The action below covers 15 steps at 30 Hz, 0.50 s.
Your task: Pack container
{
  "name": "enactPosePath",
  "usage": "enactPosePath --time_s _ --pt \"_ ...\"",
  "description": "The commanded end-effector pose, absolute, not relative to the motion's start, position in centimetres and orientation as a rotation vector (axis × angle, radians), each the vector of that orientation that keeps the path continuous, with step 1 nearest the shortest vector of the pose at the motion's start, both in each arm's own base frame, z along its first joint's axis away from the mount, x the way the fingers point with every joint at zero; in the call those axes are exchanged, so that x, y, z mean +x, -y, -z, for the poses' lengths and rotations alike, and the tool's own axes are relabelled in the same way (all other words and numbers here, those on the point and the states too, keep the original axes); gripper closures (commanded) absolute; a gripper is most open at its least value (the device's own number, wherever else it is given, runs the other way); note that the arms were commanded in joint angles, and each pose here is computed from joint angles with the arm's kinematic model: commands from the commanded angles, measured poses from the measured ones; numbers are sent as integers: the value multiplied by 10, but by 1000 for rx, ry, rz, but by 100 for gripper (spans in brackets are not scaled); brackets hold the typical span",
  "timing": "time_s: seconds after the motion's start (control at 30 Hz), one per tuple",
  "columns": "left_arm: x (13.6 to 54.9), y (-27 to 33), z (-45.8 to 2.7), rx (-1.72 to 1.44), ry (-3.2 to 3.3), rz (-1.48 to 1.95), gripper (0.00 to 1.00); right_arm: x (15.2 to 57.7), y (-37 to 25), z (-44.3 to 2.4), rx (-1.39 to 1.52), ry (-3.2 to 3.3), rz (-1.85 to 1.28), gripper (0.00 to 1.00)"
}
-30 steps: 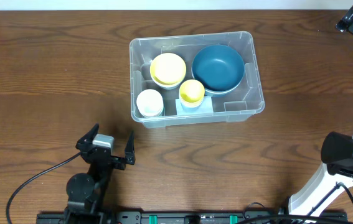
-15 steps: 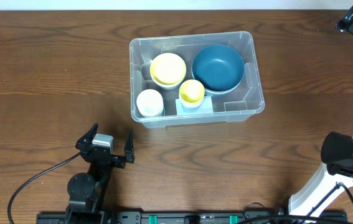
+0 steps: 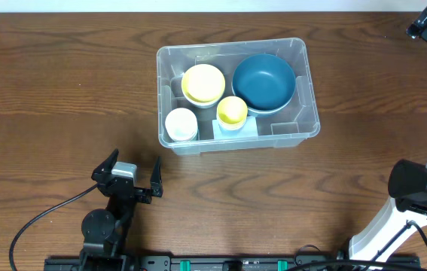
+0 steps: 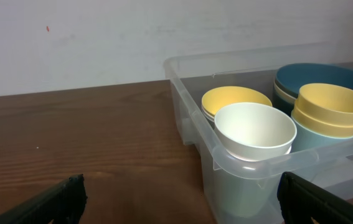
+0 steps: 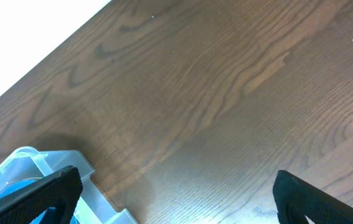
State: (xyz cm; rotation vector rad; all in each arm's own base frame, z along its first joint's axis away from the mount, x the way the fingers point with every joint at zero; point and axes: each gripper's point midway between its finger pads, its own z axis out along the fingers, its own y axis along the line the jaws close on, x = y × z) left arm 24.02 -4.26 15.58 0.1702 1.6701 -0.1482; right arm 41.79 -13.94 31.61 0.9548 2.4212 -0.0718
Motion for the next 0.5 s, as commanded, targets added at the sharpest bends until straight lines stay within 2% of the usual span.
enactPosePath --time_s 0.0,0.23,0.47 --pt "240 43 -140 171 -1706 157 2 420 142 -313 979 -2416 72 1" --pt "240 43 -140 171 -1706 157 2 426 128 -309 939 -2442 61 1" --pt "240 43 -140 171 -1706 157 2 432 67 -326 759 -2462 3 1"
